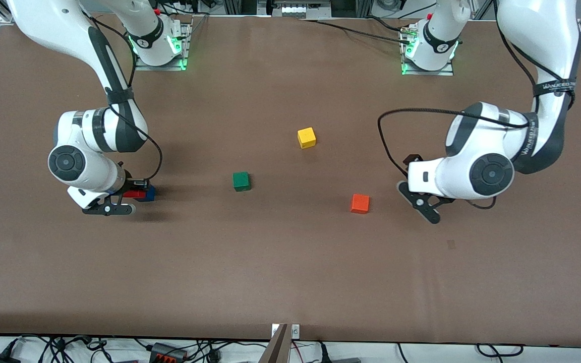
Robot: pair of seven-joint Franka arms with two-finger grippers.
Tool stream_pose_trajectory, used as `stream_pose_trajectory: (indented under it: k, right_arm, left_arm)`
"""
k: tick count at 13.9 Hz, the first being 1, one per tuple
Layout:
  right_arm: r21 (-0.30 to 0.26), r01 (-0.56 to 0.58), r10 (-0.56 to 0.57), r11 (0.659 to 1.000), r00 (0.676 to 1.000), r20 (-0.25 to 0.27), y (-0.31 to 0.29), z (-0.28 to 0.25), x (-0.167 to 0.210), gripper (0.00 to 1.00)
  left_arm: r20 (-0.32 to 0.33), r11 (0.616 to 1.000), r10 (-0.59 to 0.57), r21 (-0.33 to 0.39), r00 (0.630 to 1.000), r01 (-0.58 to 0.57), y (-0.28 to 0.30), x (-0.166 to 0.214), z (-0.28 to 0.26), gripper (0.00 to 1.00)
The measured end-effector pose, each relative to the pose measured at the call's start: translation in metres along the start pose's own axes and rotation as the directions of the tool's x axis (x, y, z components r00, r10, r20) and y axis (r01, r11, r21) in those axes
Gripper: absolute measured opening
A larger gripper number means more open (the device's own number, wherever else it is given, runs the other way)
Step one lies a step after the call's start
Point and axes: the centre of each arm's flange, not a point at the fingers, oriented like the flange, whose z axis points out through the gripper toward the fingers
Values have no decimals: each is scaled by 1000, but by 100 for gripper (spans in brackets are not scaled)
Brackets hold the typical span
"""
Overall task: Pass red block to right arm, stack on blue
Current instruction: 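Lower the red cube onto the blue cube with the right gripper, then open the right gripper and lift it away from the stack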
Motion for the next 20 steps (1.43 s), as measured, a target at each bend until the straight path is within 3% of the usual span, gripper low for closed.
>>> stream_pose_trajectory:
  k: [4, 7, 10, 15, 19, 20]
  right_arm:
    - [1, -3, 3, 1000, 1000, -2, 1, 6, -6, 56]
    - [4, -9, 9, 1000, 1000, 3, 2, 5, -13, 56]
    - [5, -11, 11, 1000, 1000, 6, 2, 7, -16, 56]
    - [8, -13, 13, 1000, 1000, -10, 2, 21, -23, 56]
    - [9, -20, 20, 1000, 1000, -16, 2, 22, -23, 56]
    - [9, -24, 25, 1000, 1000, -18, 2, 21, -23, 63]
  left_arm:
    - [8, 953, -303, 6, 953, 303, 0, -19, -26, 100]
    - [-45, 919, -394, 8, 918, 395, -13, -41, -64, 100]
    - [-113, 873, -483, 18, 868, 488, -49, -85, -105, 100]
    - [-297, 833, -517, 39, 803, 552, -52, -141, -148, 100]
    - [-357, 831, -508, 37, 784, 556, -28, -174, -170, 100]
    - [-366, 831, -506, 38, 781, 555, -23, -180, -174, 100]
